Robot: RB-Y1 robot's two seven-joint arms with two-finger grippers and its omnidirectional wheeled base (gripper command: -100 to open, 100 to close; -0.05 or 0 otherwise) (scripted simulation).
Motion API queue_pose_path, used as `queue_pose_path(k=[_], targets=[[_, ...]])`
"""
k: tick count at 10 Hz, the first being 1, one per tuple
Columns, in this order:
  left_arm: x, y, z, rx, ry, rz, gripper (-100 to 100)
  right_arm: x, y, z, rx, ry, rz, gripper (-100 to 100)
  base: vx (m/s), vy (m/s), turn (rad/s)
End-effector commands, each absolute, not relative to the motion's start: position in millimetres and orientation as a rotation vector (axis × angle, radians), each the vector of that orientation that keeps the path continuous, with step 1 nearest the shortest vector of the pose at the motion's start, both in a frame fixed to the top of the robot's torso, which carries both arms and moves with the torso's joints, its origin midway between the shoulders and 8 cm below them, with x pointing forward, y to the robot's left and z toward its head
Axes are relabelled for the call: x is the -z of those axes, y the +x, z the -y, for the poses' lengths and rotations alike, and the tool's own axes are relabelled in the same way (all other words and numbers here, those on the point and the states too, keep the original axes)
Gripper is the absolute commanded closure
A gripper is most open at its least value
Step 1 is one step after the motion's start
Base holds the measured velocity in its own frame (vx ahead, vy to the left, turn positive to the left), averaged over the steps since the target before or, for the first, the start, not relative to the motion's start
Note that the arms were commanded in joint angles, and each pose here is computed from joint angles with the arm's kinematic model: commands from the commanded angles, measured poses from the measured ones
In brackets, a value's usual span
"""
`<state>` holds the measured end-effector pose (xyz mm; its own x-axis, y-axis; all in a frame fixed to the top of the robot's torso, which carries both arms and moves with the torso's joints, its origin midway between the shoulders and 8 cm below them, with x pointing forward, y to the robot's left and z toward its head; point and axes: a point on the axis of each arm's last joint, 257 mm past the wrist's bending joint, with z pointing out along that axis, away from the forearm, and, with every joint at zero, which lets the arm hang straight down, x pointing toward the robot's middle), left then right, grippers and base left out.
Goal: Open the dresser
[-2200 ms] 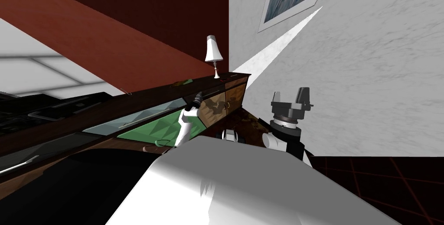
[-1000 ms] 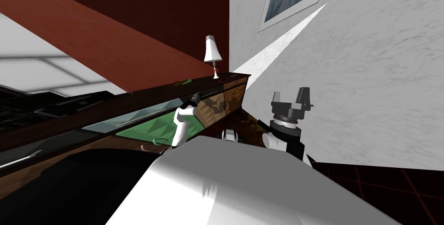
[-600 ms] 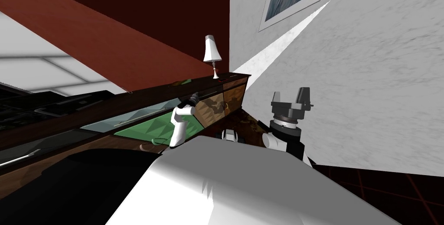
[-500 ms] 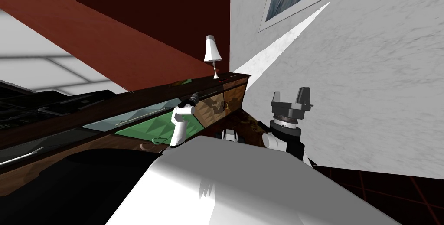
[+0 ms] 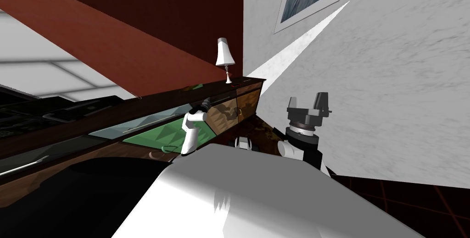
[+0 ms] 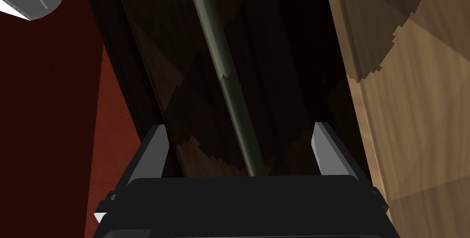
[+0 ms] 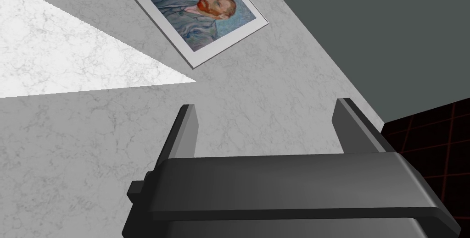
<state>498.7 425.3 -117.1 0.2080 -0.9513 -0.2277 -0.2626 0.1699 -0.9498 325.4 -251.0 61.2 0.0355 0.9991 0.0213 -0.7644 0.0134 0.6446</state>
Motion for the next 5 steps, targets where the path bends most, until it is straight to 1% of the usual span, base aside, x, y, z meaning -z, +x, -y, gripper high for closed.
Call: queue_pose_path(k=[1, 2, 5], targets=[[91.0, 499.9, -441.2, 0.746, -1.287, -1.244, -100, -61.2, 325.4, 251.0, -1.474, 0.571, -0.520, 0, -0.010, -0.010, -0.002], [113.6, 496.4, -431.2, 0.748, -1.350, -1.293, -100, -61.2, 325.4, 251.0, -1.474, 0.572, -0.520, 0, -0.017, -0.053, 0.029], [110.1, 490.9, -437.7, 0.731, -1.378, -1.295, -100, -61.2, 325.4, 251.0, -1.474, 0.572, -0.520, 0, 0.026, -0.057, 0.043]])
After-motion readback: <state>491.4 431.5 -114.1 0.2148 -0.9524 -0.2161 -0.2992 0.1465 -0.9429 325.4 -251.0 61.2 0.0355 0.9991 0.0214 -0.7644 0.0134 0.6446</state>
